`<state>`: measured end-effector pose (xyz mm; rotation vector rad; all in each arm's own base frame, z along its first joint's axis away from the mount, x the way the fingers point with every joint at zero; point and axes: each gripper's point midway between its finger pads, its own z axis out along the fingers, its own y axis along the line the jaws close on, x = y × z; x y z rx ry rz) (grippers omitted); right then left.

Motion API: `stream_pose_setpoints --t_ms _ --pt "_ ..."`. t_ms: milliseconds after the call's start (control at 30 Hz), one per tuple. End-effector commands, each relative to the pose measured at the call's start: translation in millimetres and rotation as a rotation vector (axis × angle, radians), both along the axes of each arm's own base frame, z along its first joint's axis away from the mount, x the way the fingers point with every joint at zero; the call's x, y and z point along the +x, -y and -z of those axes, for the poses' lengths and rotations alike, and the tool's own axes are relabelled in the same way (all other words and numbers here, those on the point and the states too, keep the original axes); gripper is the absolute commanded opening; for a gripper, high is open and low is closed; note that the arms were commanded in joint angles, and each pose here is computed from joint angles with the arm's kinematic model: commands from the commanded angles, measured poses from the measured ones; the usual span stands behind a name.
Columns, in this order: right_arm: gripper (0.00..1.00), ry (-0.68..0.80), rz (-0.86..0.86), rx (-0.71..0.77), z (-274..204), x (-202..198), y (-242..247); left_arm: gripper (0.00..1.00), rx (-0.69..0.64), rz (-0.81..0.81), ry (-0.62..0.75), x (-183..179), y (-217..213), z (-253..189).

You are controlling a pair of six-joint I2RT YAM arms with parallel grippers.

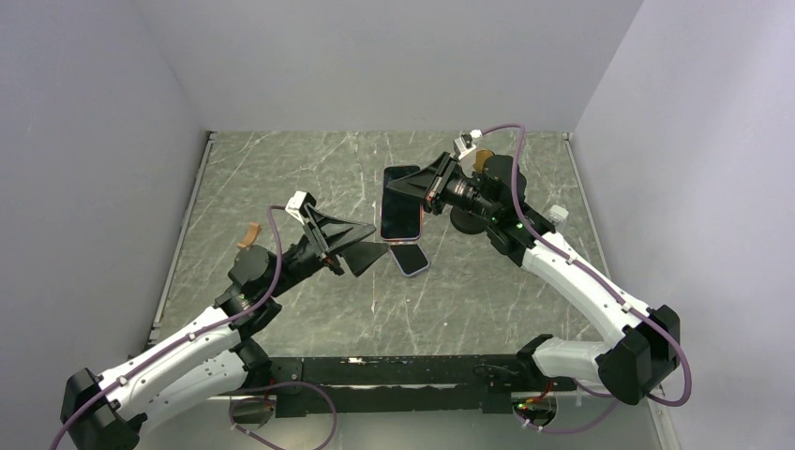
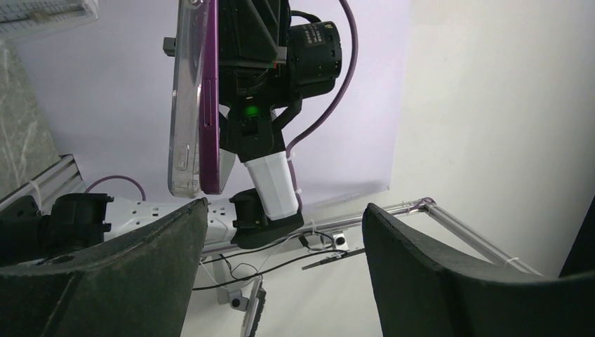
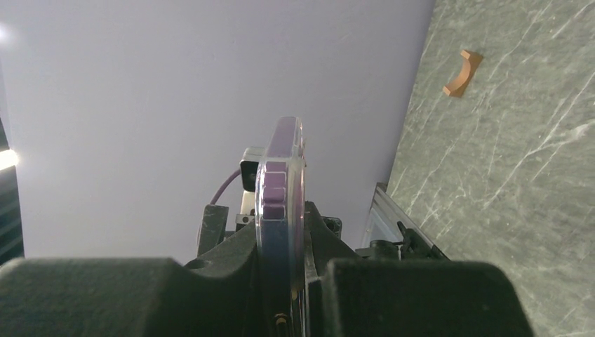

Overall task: Take the phone out of the phone case
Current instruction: Remove the phone case from the phone.

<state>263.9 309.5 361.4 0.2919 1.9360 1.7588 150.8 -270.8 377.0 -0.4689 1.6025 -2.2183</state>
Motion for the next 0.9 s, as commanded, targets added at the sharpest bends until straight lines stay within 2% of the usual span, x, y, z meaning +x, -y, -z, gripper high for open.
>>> stream_pose_setpoints --t_ms 0,300,867 --pt "0.00 0.104 -0.014 0.072 -43 -8 3 0.84 -0.032 -0.020 0.079 -2 -5 -24" --pt "0.00 0.119 -0.038 0.091 -55 -12 1 0.84 -0.011 -0.047 0.064 4 -4 -20" --pt "0.00 0.093 -0.045 0.033 -31 -17 -8 0.84 -0.064 -0.124 0.106 6 -21 -34"
